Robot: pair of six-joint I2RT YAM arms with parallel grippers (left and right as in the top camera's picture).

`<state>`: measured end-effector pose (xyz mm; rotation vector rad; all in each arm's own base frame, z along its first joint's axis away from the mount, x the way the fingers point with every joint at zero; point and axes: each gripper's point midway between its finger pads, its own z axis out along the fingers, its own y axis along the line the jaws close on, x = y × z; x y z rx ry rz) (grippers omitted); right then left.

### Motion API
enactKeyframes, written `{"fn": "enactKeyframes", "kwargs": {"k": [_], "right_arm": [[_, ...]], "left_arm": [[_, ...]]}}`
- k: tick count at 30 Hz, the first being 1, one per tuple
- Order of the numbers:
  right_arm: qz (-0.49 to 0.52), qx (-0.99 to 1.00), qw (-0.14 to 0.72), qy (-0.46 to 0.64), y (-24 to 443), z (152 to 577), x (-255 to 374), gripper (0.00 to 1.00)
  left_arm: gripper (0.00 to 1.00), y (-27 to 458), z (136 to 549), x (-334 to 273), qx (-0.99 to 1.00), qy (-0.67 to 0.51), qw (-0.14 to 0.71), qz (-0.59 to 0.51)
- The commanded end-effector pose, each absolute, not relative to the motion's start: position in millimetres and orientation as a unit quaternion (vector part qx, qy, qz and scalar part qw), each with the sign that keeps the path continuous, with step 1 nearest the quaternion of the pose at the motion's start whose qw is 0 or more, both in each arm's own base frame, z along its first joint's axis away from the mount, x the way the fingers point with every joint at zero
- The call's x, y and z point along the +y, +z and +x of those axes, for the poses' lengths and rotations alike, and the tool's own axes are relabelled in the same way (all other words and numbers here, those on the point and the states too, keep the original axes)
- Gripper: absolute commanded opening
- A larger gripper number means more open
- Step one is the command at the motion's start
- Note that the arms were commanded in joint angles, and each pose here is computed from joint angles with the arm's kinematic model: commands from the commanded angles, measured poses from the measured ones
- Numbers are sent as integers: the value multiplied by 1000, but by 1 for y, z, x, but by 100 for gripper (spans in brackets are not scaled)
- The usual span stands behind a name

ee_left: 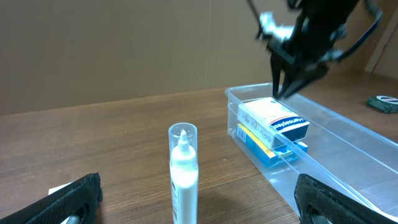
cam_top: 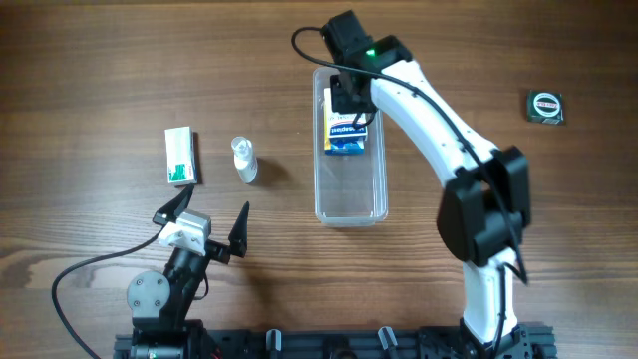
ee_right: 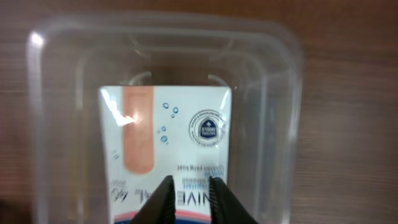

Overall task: Pack container
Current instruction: 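Release the white box on top of the pack and raise the gripper, then move the right gripper to the green Zam-Buk tin and grasp it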

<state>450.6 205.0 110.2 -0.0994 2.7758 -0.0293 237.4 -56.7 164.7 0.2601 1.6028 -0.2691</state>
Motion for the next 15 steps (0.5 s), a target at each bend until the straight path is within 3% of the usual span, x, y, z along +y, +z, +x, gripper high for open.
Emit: {"fn": "enactKeyframes", "kwargs": {"k": [1, 3, 5, 9, 15], "right_arm": [[-15, 957, 288, -23, 207, 457, 178, 28], [14, 944, 324, -56, 241, 455, 145, 71], [38, 933, 345, -96, 267, 451, 105, 100], [90, 922, 341, -157, 287, 451, 12, 100], [41, 952, 279, -117, 237, 466, -105, 100]], "left_arm": [[100, 163, 237, -57, 714, -118, 680, 121], [100, 163, 237, -57, 714, -117, 680, 121], [100, 163, 237, -57, 714, -118, 680, 121], [100, 163, 237, -57, 714, -118, 680, 121], [100, 163, 237, -57, 714, -118, 680, 121]]}}
